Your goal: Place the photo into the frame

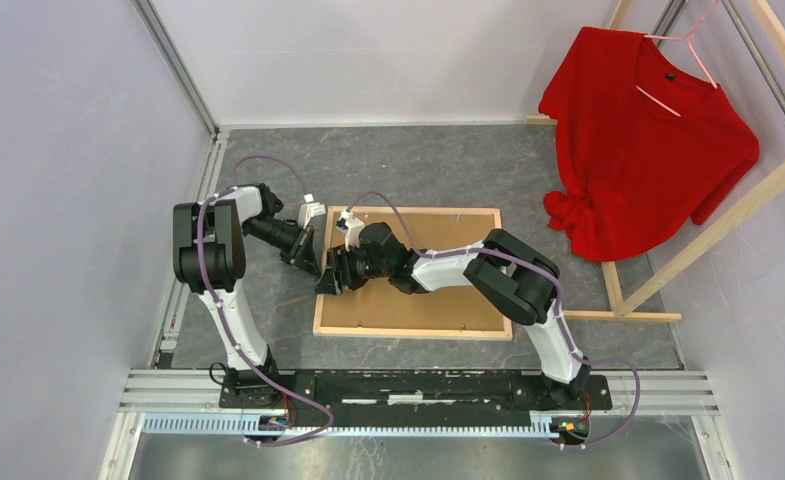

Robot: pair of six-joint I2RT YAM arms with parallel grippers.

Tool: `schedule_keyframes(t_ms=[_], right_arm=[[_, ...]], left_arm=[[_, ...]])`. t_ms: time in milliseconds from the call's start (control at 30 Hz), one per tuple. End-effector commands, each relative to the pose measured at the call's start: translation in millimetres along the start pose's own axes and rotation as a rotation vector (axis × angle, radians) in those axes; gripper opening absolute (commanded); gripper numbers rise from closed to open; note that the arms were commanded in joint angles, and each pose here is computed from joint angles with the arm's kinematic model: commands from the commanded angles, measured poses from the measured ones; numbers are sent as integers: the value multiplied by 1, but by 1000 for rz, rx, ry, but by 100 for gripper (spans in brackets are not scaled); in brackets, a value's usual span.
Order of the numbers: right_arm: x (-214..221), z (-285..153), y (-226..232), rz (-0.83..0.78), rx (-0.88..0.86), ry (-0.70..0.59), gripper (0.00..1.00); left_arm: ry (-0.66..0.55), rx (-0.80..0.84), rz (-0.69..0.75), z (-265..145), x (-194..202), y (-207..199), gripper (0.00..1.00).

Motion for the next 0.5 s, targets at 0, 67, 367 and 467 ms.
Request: schedule_keyframes(t_ms=[0,67,367,467], right_arm=[[7,8,5,7,-24,26,72],[6,9,5,9,-25,25,71],[10,14,5,26,-41,40,70],[12,15,6,26,-44,45,70]], left_arm=[[-16,-16,36,3,-8,8,13],[-17,-17,37,2,-9,8,13],[-19,-16,38,2,-9,8,12],[-18,-16,38,2,-9,8,12]])
Point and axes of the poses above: each gripper's point midway between its finger pads, its own z axis out along the fingers, its own y axis along the line the jaws close on, x = y × z, the point moved 4 cm from there along -z, back along the fingers, and after that the axes turned 7 degrees about -z, right-handed, at the moved point
